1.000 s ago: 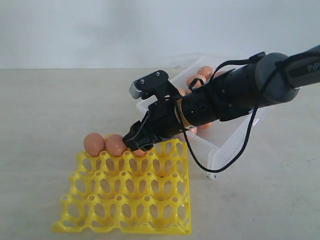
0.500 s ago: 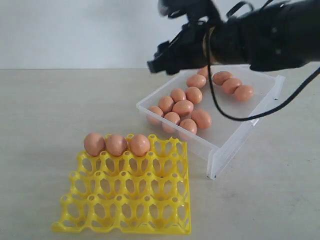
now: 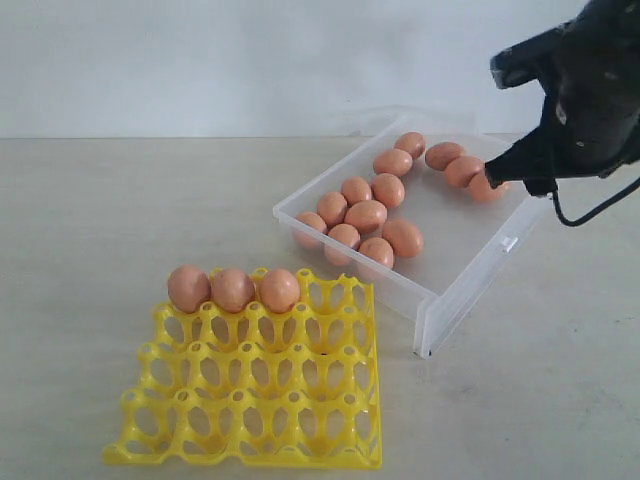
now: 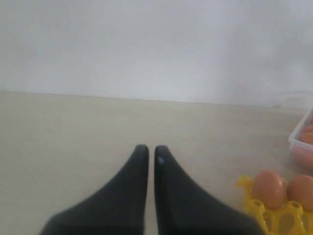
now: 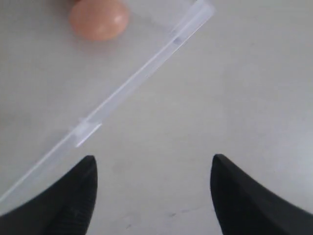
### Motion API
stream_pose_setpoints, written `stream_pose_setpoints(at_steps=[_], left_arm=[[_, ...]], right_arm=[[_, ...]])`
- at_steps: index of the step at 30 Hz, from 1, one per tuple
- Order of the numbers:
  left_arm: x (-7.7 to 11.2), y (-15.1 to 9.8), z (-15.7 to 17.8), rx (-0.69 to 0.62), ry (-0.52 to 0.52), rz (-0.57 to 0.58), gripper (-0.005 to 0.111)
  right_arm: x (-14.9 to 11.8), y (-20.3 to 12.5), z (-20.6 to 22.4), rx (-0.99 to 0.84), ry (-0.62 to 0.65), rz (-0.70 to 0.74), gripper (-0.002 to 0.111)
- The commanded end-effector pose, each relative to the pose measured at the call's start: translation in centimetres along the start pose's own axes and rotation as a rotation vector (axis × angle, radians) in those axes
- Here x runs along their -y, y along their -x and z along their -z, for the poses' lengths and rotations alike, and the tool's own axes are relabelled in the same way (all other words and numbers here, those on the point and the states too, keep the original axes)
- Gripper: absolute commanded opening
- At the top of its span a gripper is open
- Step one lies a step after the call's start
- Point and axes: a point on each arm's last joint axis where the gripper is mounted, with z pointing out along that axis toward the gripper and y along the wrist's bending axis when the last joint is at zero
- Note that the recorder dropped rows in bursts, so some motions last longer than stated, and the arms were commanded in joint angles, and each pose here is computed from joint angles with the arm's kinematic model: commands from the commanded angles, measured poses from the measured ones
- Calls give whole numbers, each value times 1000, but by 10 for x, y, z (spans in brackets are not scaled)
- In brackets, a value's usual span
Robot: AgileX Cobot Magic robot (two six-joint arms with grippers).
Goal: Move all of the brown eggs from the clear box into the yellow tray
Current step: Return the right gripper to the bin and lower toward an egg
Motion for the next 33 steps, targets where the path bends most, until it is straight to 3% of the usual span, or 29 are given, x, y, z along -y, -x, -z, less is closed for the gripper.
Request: stream_pose_setpoints(at_steps=[1,3,9,13,33], left_arm=[[0,0,0,6,5,1,4],[0,0,0,6,5,1,4],[0,0,0,6,5,1,4],[0,0,0,6,5,1,4],[0,0,0,6,5,1,4]], right_arm=[[-10,23,12,-31,425,39,58],[-16,39,20,-38,517,66,58],[-29,82,7,-163,621,125,58],[-43,104,-10,-107,710,145,58],[-80,79,-103,-302,733,187,58]])
